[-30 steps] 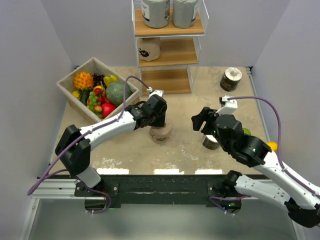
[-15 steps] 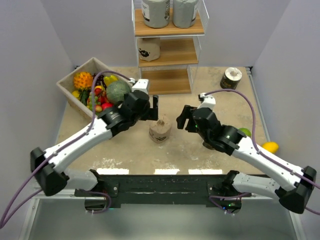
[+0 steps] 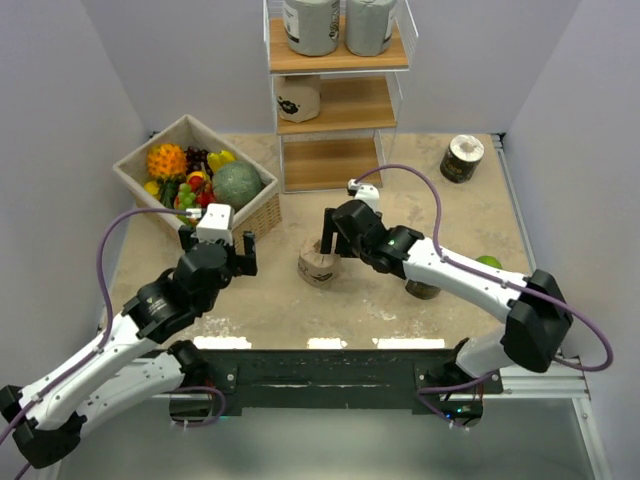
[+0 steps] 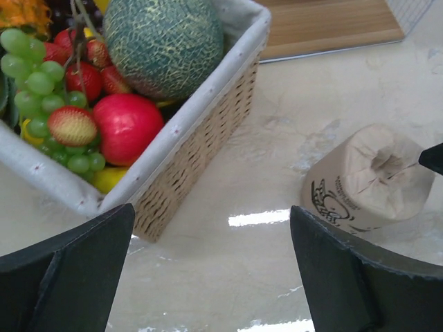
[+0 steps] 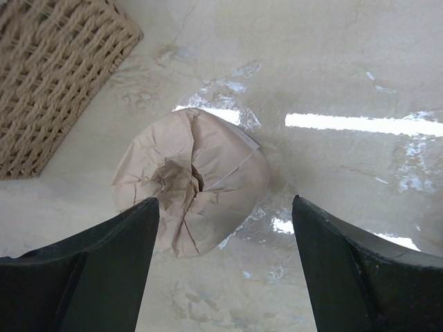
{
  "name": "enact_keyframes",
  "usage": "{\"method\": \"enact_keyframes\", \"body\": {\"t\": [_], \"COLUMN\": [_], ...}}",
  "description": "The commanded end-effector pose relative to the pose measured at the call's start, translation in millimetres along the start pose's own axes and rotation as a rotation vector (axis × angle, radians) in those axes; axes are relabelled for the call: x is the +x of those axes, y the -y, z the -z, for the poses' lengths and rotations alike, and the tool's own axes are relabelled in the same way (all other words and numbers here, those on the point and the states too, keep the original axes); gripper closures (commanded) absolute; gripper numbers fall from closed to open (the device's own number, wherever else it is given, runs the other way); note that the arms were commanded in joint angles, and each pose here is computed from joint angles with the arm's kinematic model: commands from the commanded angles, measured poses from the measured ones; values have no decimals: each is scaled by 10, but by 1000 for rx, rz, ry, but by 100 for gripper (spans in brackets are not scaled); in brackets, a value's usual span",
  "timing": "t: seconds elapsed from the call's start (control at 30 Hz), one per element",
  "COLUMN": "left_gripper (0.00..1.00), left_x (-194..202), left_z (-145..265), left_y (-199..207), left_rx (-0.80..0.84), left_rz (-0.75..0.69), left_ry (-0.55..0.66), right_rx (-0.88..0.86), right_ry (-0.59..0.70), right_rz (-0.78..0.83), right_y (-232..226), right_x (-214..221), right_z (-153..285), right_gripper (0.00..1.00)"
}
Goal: Place and organize the paper towels onto the shelf
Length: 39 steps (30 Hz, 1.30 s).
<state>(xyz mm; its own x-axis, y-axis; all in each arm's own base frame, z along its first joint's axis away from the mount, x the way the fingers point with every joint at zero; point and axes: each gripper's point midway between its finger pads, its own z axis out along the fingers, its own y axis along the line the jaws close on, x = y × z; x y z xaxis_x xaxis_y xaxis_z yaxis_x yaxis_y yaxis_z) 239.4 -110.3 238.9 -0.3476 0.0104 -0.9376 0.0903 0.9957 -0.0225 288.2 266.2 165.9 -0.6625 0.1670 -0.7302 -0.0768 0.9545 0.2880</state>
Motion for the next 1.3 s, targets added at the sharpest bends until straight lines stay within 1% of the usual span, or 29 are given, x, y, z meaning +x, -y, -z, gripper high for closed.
{"method": "enact_keyframes", "body": {"t": [0.0, 0.1, 0.27, 0.5, 0.6, 0.73, 0.77, 0.83, 0.87, 0.93, 0.97, 1.03, 1.13, 1.17, 1.27], "left_gripper": [0, 0, 0, 0, 0, 0, 0, 0, 0, 0, 0, 0, 0, 0, 0], "left_x": [-147, -241, -285, -290, -293, -302, -300, -309, -317, -322, -327, -333, -340, -340, -341], "left_z": [71, 148, 209, 208, 212, 247, 254, 272, 281, 298, 305, 318, 323, 323, 318], "left_y": [-159, -231, -373, -373, -404, -499, -511, -528, -541, -572, -586, -600, -605, -606, -607], "left_rx": [-36, -47, -98, -101, -118, -164, -169, -171, -175, -187, -192, -195, -195, -196, -199], "left_rz": [40, 72, 84, 78, 86, 110, 113, 121, 127, 136, 140, 145, 150, 148, 145], "left_ry": [117, 154, 186, 186, 189, 193, 192, 200, 204, 210, 214, 218, 222, 222, 220], "right_rx": [-46, -13, 28, 60, 63, 60, 58, 52, 50, 46, 39, 26, 23, 23, 15], "right_ry": [-12, -50, -69, -81, -87, -97, -93, -81, -72, -45, -14, 40, 152, 209, 332], "right_rz": [-24, -25, -27, -37, -48, -63, -73, -88, -107, -135, -166, -216, -302, -341, -425], "right_y": [-210, -172, -98, -41, -45, -74, -87, -108, -127, -142, -154, -152, -103, -78, -72], "right_x": [-73, 58, 152, 238, 274, 303, 292, 251, 215, 100, -17, -258, -756, -1002, -1441], "right_z": [-124, -237, -313, -391, -430, -473, -474, -471, -458, -438, -390, -345, -241, -180, -56], "right_gripper": [19, 20, 21, 30, 32, 39, 44, 49, 53, 56, 58, 60, 62, 62, 63]}}
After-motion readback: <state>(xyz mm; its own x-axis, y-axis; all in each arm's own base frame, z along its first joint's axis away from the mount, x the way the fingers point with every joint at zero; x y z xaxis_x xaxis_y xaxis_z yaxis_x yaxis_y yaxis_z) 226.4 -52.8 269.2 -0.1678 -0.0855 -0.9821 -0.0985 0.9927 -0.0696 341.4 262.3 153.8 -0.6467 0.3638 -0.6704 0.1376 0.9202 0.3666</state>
